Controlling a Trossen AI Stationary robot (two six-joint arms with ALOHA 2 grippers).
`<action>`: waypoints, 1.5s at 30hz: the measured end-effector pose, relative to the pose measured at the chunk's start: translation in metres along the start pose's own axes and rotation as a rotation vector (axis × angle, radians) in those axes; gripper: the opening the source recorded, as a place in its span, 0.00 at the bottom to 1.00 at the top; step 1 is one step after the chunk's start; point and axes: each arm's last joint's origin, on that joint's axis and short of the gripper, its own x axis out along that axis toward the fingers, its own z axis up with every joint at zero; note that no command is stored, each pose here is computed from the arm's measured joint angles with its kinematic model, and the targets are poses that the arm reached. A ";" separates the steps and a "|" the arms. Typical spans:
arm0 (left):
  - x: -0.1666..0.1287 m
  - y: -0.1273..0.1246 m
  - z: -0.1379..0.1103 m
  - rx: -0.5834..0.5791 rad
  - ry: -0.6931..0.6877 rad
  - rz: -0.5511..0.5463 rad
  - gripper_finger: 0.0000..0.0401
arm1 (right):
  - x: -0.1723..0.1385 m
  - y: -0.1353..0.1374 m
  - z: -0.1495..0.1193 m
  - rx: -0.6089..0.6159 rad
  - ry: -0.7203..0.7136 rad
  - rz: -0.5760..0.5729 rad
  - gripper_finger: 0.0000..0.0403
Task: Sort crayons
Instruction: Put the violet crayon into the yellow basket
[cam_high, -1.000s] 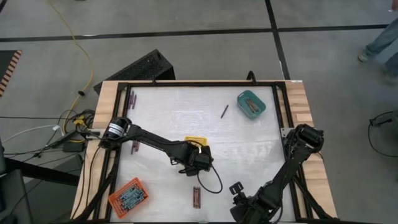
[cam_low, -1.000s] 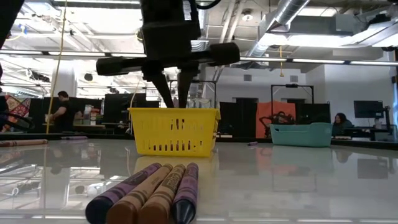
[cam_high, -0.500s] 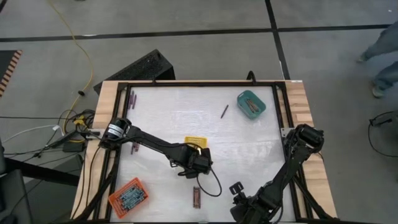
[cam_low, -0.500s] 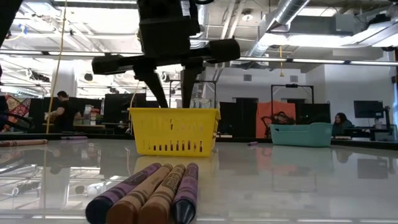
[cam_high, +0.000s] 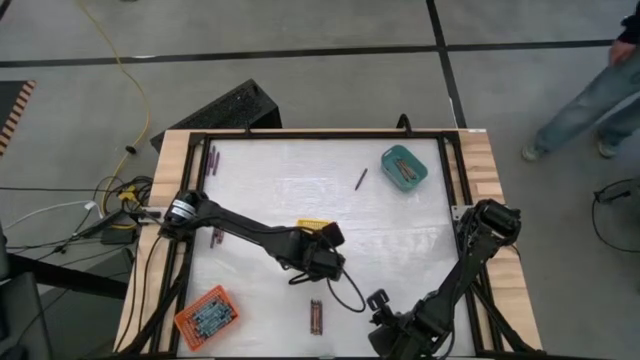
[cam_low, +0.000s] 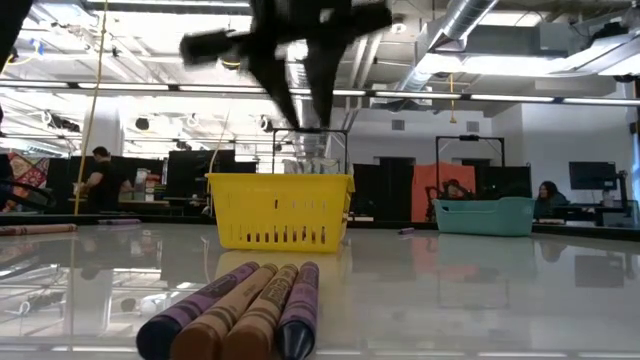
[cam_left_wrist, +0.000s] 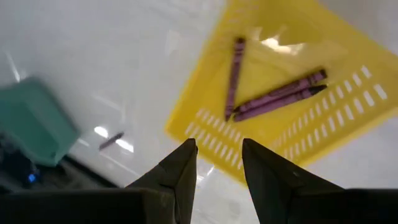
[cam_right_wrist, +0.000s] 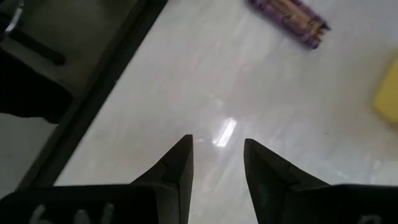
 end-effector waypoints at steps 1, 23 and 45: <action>-0.007 0.004 0.000 -0.035 -0.009 0.010 0.30 | 0.001 -0.002 0.000 -0.008 -0.002 -0.013 0.34; -0.187 -0.022 -0.007 -0.792 -0.197 0.030 0.30 | -0.018 -0.055 0.003 -0.023 0.014 -0.201 0.34; -0.226 -0.145 0.032 -1.019 -0.303 0.306 0.30 | -0.066 -0.113 -0.010 0.061 0.034 -0.277 0.34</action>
